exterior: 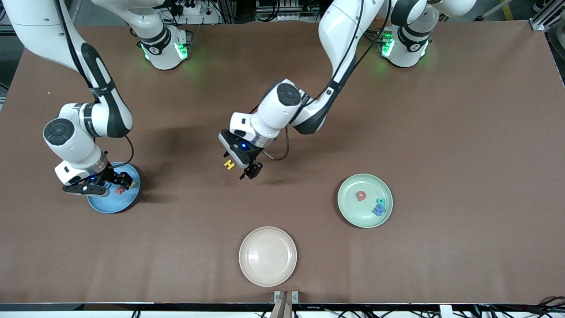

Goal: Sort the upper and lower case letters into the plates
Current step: 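Place the yellow letter on the blue plate while the left gripper reaches the H, then lower the left gripper over the yellow H and grasp it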

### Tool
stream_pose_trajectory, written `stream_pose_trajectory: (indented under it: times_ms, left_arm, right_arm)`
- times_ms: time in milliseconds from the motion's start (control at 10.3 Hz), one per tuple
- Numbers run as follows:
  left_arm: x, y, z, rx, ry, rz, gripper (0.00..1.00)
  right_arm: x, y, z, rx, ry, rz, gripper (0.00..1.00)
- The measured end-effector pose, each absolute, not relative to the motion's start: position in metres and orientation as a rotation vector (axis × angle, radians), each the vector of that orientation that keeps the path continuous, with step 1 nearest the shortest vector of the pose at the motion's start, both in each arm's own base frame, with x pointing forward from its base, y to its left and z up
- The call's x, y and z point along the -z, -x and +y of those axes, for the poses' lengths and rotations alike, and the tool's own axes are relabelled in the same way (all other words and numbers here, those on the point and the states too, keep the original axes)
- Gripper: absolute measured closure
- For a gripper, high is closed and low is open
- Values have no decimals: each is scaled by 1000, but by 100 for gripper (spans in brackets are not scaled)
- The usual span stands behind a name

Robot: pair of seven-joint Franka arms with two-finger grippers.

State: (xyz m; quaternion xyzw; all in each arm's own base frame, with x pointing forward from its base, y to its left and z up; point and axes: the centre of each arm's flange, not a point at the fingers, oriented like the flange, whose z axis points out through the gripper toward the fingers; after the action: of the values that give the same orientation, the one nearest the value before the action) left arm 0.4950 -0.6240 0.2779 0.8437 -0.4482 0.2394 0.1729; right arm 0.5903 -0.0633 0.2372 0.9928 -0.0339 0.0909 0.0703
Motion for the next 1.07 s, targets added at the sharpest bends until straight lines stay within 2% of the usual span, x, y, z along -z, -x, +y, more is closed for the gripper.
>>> stream_pose_trajectory:
  times_ms: [290, 678, 1065]
  left_arm:
    - [-249, -451, -649, -590, -2367, -1424, 0]
    - [-199, -441, -649, -480, -2491, -1188, 0]
    - [-174, -428, -657, -673, -2434, -1079, 0]
  right_arm:
    - [-238, -591, -69, -266, -2985, -117, 0]
    - [-218, -586, -78, -199, -2984, -51, 0]
    - [-207, -583, -81, -159, -2982, 65, 0]
